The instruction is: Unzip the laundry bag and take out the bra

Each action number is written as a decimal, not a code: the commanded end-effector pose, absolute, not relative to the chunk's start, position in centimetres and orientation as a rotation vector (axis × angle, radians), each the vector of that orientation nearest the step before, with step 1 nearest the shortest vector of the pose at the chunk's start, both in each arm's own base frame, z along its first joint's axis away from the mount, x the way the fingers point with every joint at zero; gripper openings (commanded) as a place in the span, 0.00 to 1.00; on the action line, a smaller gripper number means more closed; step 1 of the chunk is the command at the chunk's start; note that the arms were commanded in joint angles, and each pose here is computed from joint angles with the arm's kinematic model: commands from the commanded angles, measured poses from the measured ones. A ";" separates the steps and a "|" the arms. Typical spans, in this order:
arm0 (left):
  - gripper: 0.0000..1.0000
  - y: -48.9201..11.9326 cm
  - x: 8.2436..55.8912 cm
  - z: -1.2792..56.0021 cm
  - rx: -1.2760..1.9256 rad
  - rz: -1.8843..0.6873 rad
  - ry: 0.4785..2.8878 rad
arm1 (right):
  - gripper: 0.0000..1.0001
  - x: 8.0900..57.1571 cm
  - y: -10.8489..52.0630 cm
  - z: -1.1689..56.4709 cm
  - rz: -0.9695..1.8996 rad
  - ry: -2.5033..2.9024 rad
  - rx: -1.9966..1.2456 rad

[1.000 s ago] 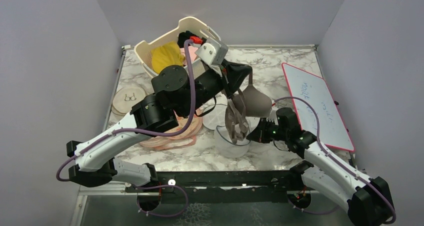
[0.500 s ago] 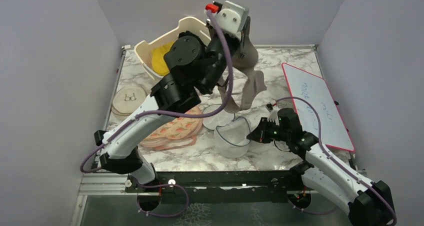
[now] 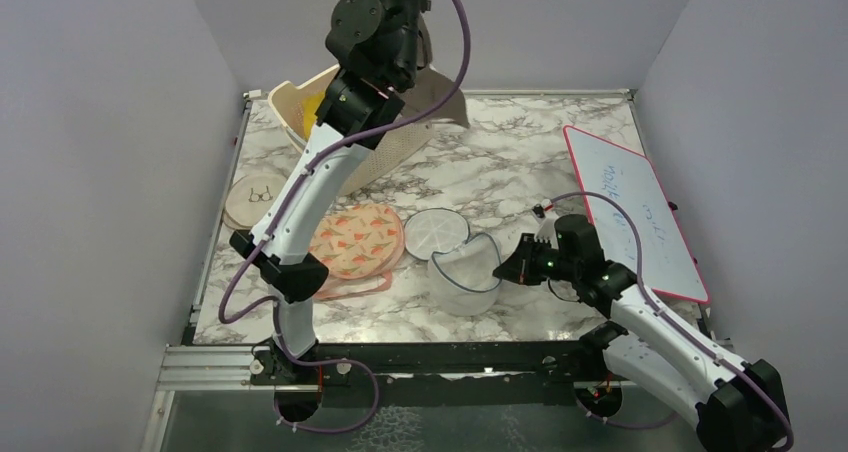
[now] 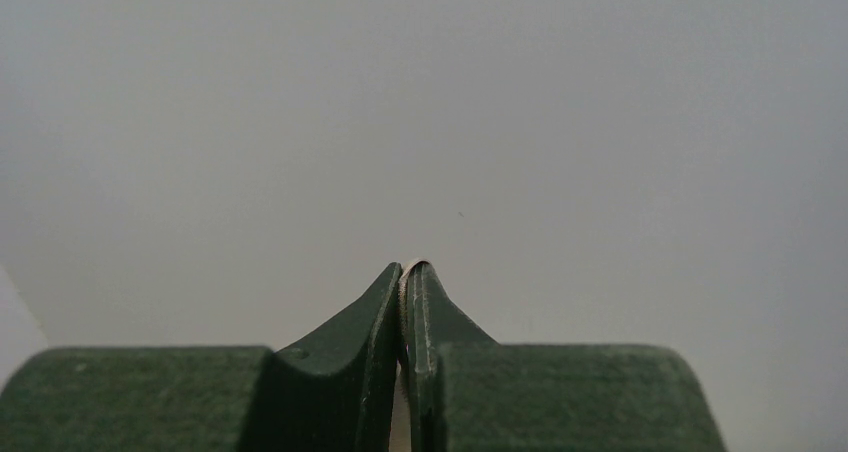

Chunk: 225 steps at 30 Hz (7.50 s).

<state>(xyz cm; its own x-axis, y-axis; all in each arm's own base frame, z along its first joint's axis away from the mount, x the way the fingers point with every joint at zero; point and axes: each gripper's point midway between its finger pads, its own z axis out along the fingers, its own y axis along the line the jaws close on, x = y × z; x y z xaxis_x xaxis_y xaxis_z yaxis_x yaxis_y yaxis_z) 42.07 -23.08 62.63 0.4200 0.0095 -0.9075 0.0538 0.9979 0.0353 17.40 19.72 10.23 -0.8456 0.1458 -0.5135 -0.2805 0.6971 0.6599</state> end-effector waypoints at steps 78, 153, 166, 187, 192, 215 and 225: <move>0.99 -16.2 38.3 26.1 0.192 -0.544 1.888 | 0.16 27.0 15.9 12.0 0.400 2.400 -0.159; 0.00 -25.3 36.4 6.7 0.776 0.039 2.417 | 0.78 18.3 15.5 25.1 0.733 1.984 -0.351; 0.00 -24.6 35.0 17.8 0.606 0.028 2.076 | 0.78 18.5 15.6 24.7 0.729 1.998 -0.345; 0.00 -19.1 31.5 29.8 0.361 0.128 1.699 | 0.77 18.9 15.7 24.0 0.718 2.035 -0.343; 0.00 -19.9 31.3 29.8 0.400 0.080 1.691 | 0.77 18.8 15.6 24.3 0.719 2.020 -0.338; 0.00 -28.5 26.1 24.0 0.866 0.044 1.702 | 0.77 18.9 15.6 24.0 0.712 2.031 -0.331; 0.00 -31.6 21.6 20.2 0.973 -0.145 1.814 | 0.77 18.8 15.6 24.2 0.718 2.025 -0.336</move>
<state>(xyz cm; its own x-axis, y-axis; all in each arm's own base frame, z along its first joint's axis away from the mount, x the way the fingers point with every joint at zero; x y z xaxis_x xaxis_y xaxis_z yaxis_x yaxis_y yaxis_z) 23.76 -30.20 22.26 -0.0705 0.5731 -0.8164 0.5856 0.6864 0.4313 18.50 15.61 23.88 -0.5482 0.0328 -0.8357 -0.4986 0.7895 0.3580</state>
